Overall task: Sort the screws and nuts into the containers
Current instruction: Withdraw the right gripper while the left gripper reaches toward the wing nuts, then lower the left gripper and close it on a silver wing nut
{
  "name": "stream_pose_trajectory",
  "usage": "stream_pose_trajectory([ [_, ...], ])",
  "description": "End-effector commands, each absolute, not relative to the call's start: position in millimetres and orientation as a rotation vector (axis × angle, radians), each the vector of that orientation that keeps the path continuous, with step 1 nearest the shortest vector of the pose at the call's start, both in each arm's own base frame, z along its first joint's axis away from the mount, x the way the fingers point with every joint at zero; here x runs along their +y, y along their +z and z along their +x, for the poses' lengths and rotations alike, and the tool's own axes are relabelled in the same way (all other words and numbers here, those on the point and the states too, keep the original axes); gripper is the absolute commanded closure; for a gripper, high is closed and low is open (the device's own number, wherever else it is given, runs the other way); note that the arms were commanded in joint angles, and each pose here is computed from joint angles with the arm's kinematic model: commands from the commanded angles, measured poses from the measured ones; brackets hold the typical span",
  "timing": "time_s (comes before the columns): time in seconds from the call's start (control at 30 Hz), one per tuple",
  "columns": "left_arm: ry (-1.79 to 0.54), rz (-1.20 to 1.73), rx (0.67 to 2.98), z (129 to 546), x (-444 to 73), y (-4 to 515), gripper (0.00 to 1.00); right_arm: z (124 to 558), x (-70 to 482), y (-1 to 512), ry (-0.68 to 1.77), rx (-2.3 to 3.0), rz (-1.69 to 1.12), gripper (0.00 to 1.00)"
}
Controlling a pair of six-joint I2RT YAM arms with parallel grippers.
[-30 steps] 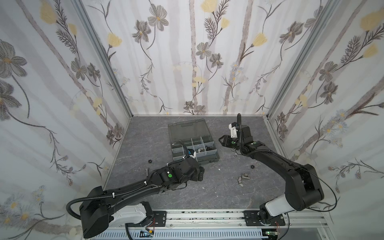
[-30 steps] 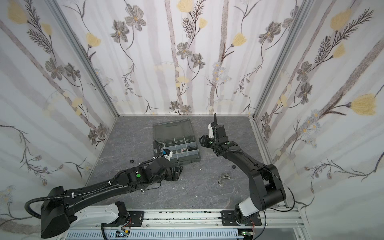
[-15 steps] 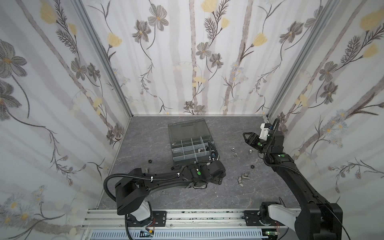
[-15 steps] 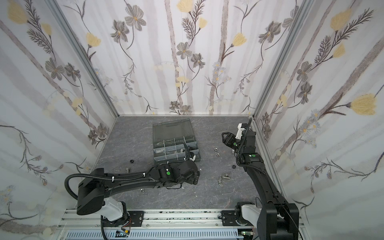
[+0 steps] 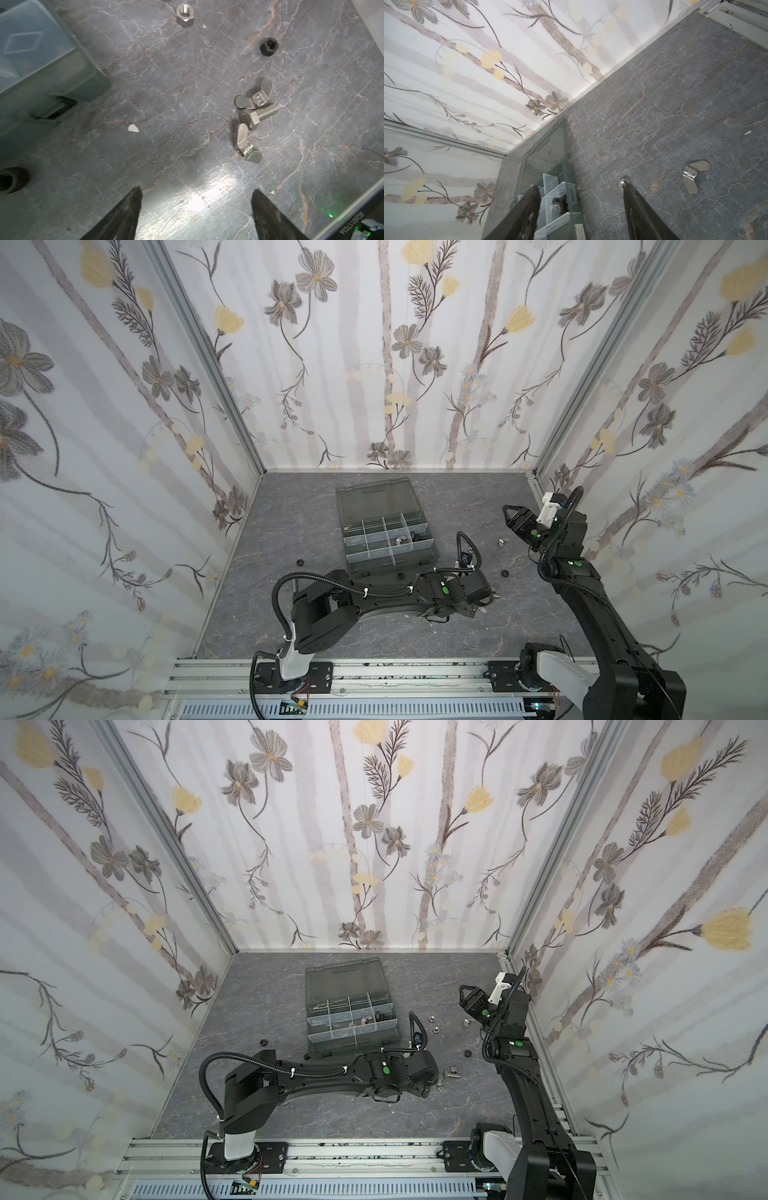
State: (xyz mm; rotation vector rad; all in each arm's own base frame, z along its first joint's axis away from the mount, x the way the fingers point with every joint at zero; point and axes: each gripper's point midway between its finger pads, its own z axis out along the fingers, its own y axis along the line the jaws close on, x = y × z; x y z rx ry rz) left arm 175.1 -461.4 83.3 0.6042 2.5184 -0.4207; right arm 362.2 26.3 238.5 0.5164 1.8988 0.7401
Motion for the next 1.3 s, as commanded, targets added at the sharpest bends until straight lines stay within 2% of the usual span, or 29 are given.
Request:
stream_pose_trajectory([
  [0.0,-0.403,0.658,2.533,171,-472,75,0.18,362,23,253,0.755,1.835,0.505,0.36],
  [0.87,-0.361,0.772,2.591,169,-519,28,0.23,359,27,254,0.832,1.789,0.498,0.42],
  [1.27,-0.334,0.757,2.603,174,-505,18,0.46,356,31,257,0.862,1.778,0.485,0.44],
])
